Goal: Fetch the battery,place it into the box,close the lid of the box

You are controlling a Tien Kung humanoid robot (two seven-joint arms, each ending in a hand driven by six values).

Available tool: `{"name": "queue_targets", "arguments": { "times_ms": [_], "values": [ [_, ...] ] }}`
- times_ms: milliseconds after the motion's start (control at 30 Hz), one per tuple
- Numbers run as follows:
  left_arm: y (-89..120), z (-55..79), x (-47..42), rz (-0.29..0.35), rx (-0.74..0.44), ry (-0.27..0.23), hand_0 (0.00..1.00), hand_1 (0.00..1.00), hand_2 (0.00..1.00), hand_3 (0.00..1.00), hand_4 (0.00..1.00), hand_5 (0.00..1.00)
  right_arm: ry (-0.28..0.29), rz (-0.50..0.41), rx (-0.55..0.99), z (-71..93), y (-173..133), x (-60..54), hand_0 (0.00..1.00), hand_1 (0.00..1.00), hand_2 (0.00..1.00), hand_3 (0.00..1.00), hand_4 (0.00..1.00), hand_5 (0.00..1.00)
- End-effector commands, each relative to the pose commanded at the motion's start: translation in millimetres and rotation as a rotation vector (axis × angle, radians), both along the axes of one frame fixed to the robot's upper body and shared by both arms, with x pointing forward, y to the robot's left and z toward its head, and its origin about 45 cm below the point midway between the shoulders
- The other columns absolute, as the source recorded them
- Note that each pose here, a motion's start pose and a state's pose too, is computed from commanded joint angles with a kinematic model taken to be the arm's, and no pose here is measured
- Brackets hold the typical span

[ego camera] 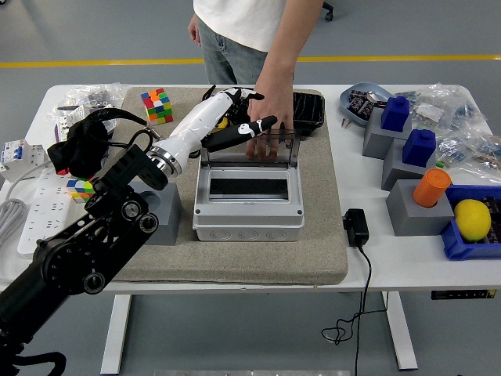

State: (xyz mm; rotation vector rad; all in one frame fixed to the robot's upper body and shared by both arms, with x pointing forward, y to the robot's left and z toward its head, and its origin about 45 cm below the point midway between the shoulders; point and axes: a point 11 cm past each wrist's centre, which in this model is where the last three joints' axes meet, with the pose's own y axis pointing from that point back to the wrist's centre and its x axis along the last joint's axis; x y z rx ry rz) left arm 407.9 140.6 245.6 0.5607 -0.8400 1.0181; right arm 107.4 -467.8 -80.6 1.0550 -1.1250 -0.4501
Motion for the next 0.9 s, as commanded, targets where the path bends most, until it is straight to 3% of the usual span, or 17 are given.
{"name": "queue_targets", "arguments": {
  "times_ms": [200, 367, 433, 467, 667, 900],
  "values": [
    [6.1, -11.0, 1.5, 0.009, 0.250, -0.071, 0.998, 0.998, 0.914, 0.797, 0.998, 0.998, 0.001, 0.000, -0.001, 0.0, -0.4, -0.4, 0.700, 0.645, 0.667, 0.724, 0.998, 0.933],
    [8.4, -15.7, -1.9, 0.004, 0.274, -0.068, 0.998, 0.998, 0.894, 0.806, 0.998, 0.998, 0.000, 0.003, -0.002, 0.4, -0.8, 0.4, 0.699, 0.644, 0.668, 0.724, 0.998, 0.933],
    [7.7, -14.4, -5.8, -0.003, 0.269, -0.074, 0.998, 0.998, 0.894, 0.806, 0.998, 0.998, -0.003, 0.004, -0.002, 1.1, -1.6, 1.7, 0.699, 0.644, 0.668, 0.724, 0.998, 0.933],
    [7.0, -13.6, -7.4, -0.008, 0.267, -0.076, 0.998, 0.986, 0.836, 0.782, 0.998, 0.998, -0.003, 0.004, -0.003, 1.3, -2.1, 1.8, 0.699, 0.643, 0.667, 0.724, 0.998, 0.934],
    [-1.0, -11.5, -20.5, -0.053, 0.277, -0.078, 0.998, 0.955, 0.818, 0.764, 0.998, 0.998, 0.007, 0.002, -0.010, 1.0, -4.3, -3.3, 0.699, 0.644, 0.667, 0.724, 0.998, 0.932],
    [-3.6, -28.5, -46.1, -0.143, 0.346, -0.033, 0.998, 0.948, 0.810, 0.757, 0.998, 0.998, 0.001, -0.002, -0.009, 1.7, -4.8, -1.5, 0.698, 0.644, 0.668, 0.723, 0.998, 0.933]
  ]
}}
